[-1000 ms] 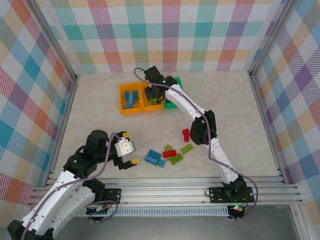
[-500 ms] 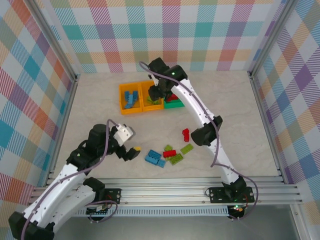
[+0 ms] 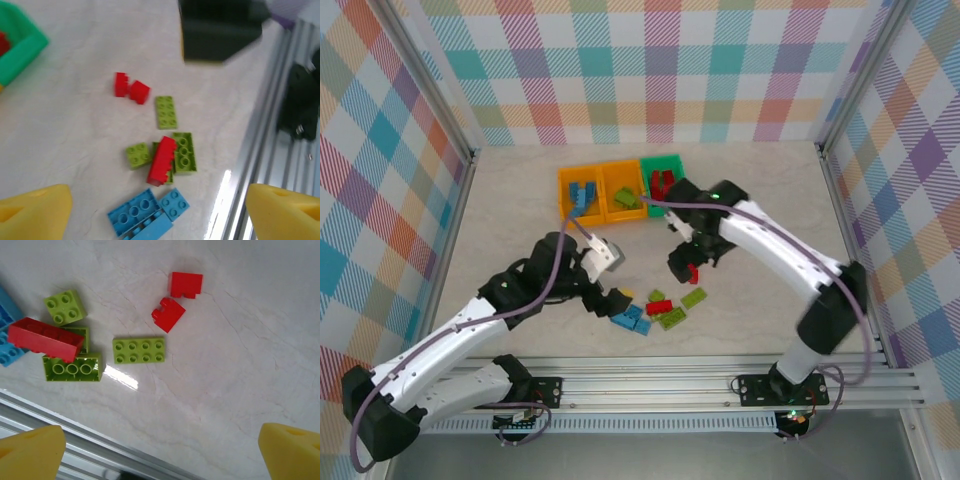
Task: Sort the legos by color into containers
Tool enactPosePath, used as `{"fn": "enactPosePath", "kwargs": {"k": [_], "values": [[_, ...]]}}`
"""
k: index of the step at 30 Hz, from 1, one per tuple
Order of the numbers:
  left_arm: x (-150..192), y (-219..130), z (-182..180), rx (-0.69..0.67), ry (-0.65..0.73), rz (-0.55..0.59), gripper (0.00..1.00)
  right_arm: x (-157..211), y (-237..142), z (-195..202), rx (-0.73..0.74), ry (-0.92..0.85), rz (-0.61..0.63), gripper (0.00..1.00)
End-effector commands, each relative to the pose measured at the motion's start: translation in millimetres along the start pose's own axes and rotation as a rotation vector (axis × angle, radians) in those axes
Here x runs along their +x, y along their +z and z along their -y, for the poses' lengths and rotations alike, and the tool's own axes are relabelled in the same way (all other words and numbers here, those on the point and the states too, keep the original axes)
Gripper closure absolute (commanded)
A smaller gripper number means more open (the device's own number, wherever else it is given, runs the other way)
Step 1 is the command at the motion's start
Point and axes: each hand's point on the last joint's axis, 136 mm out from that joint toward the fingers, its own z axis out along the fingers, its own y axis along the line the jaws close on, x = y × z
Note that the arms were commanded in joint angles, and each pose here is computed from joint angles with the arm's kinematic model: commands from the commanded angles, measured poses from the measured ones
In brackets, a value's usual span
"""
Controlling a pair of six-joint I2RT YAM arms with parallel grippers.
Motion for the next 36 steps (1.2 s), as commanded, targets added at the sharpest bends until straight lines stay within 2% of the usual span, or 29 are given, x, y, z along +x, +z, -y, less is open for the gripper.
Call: {"fn": "enactPosePath", "kwargs": {"k": [1, 5, 10, 15, 19, 24, 26, 28, 30, 36], "values": [[16.7, 22.6, 29.5, 0.115, 0.243, -0.039, 0.15, 6.1, -5.5, -14.2, -0.098, 0.115, 0.110, 0.00], [43.7, 58.2, 41.1, 0.174, 0.342, -0.191, 0.18, 28.0, -11.1, -7.2, -0.120, 0.256, 0.203, 0.00], [63.4, 104.2, 36.0, 0.181, 0.365, -0.280, 0.20, 39.1, -25.2, -10.4, -0.192, 0.311, 0.332, 0.00], [76.0, 130.7, 22.5, 0.143, 0.416, -0.311, 0.34, 45.7, -28.0, -9.1, -0.195, 0.314, 0.349, 0.00], [87.5, 140.3, 16.4, 0.131, 0.425, -0.355, 0.57, 44.9, -25.3, -9.4, -0.193, 0.313, 0.340, 0.00], [93.6, 147.2, 9.9, 0.105, 0.426, -0.375, 0.66, 43.0, -26.0, -11.2, -0.206, 0.307, 0.349, 0.00], [95.5, 148.8, 7.1, 0.093, 0.431, -0.387, 0.64, 44.1, -26.1, -11.4, -0.205, 0.303, 0.348, 0.00], [92.2, 149.7, 4.8, 0.075, 0.437, -0.369, 0.57, 45.2, -26.4, -11.7, -0.207, 0.301, 0.345, 0.01], [83.2, 150.0, 3.8, 0.054, 0.431, -0.323, 0.47, 44.7, -28.2, -11.9, -0.211, 0.305, 0.351, 0.00], [49.1, 149.6, -7.4, -0.056, 0.373, -0.169, 0.36, 44.2, -31.7, -10.4, -0.209, 0.308, 0.373, 0.00]]}}
